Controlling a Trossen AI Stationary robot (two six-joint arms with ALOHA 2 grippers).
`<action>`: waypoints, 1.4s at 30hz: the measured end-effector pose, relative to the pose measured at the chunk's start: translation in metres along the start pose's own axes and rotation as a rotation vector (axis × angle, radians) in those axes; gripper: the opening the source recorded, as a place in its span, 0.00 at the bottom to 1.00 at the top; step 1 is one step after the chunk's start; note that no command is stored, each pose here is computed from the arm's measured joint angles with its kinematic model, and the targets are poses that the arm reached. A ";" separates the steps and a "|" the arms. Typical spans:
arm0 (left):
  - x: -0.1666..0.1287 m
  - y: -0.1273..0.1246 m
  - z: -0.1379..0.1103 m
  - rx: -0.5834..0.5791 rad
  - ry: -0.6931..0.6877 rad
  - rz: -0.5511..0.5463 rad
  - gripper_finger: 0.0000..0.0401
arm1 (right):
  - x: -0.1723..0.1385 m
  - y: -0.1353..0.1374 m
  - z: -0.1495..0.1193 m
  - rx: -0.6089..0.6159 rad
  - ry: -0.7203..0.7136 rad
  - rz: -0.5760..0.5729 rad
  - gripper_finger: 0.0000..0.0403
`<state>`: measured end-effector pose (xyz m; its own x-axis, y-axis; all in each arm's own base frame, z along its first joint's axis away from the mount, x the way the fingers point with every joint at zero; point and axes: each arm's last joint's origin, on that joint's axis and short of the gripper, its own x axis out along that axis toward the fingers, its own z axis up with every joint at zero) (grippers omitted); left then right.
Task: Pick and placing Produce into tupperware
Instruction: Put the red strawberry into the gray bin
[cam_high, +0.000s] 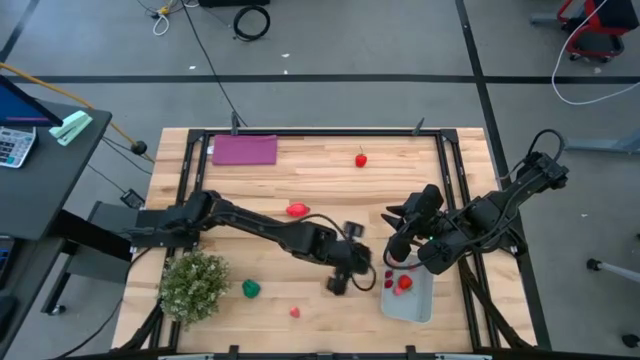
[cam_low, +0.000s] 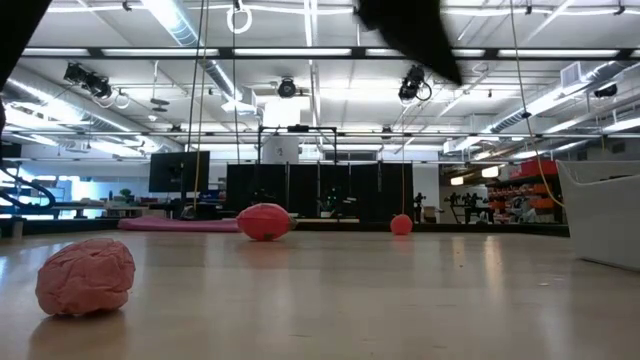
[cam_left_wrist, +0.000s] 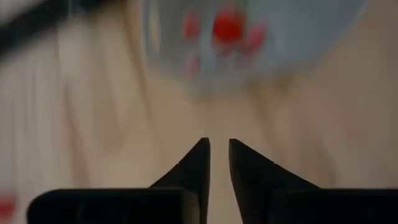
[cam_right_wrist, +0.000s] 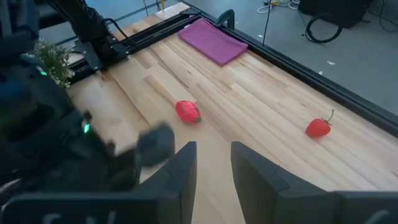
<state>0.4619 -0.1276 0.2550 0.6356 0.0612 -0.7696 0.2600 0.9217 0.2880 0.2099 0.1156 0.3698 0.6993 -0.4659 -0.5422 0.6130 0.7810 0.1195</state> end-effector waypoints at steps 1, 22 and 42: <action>-0.005 0.001 -0.007 -0.009 0.075 0.033 0.15 | 0.000 0.000 0.000 0.007 0.000 0.000 0.27; -0.288 0.086 -0.091 -0.375 0.139 0.831 0.10 | 0.012 -0.003 0.022 0.044 -0.336 -0.197 0.26; -0.408 0.107 -0.170 -0.574 -0.078 0.899 0.04 | 0.153 -0.138 0.096 0.337 0.119 -0.401 0.26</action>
<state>0.1063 0.0112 0.5030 0.4738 0.8017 -0.3643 -0.6948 0.5945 0.4047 0.2672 -0.1035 0.3505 0.3515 -0.6345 -0.6884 0.9212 0.3653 0.1337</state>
